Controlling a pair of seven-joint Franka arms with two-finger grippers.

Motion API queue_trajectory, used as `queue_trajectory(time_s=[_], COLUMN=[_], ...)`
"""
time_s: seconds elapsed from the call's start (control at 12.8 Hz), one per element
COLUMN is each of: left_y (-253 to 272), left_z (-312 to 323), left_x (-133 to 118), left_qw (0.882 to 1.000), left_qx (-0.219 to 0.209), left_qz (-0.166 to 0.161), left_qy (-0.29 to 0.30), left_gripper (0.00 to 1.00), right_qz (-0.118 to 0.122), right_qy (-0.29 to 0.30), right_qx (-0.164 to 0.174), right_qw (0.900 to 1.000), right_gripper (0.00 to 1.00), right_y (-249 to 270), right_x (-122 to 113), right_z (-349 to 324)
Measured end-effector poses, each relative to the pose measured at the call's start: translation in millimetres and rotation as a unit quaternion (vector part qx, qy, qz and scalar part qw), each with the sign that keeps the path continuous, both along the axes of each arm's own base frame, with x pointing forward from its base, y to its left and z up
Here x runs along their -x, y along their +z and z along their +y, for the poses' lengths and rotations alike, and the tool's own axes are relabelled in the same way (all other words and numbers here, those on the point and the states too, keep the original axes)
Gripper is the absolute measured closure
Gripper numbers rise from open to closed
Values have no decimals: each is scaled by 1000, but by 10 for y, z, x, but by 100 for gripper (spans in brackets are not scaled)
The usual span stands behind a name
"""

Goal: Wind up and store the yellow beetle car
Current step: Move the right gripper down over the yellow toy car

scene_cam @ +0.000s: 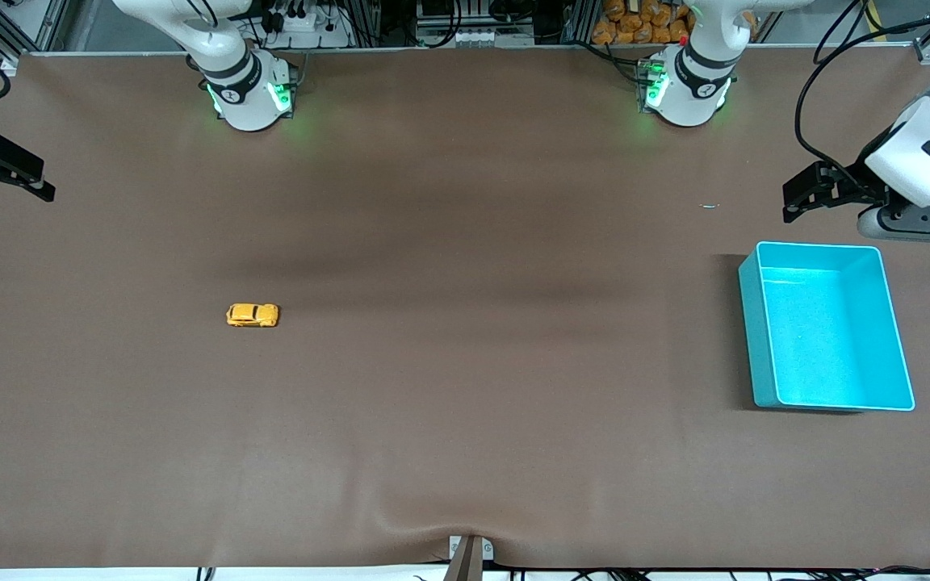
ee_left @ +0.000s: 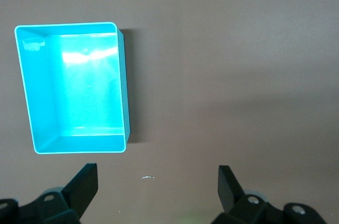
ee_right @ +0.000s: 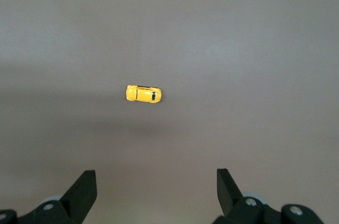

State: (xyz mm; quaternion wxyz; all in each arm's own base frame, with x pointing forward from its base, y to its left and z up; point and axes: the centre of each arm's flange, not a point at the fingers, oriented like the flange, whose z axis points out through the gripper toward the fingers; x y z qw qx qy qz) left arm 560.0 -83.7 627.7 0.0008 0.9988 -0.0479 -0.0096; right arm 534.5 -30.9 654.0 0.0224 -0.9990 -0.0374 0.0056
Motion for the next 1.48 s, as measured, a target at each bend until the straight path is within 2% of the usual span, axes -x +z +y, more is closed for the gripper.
queue_trajectory(time_s=[0.23, 0.62, 0.86, 1.09, 1.17, 1.33, 1.48], left_y=[0, 1, 2, 2, 2, 1, 2], left_z=[0, -8, -17, -19, -19, -17, -17], left_x=[0, 0, 2, 2, 2, 2, 2], left_qw=[1000, 1000, 1000, 1000, 1000, 1000, 1000], left_qx=[0, 0, 0, 0, 0, 0, 0], left_qz=[0, 0, -1, -1, 0, 0, -1], left_qy=[0, -1, -2, -2, -2, -2, -2], left_gripper=[0, 0, 0, 0, 0, 0, 0], right_qz=[7, 2, -4, -2, -6, -17, -24], right_qy=[-7, -2, 41, 106, 137, 216, 305], right_qx=[0, 0, 1, 2, 5, 10, 13], right_qw=[1000, 1000, 999, 994, 990, 976, 952], right_gripper=[0, 0, 0, 0, 0, 0, 0], right_y=[-11, -22, -297, -948, -1157, -1580, -2029], right_x=[10, -20, -148, -261, -285, -307, -301], right_z=[53, 114, 214, 463, 526, 576, 570])
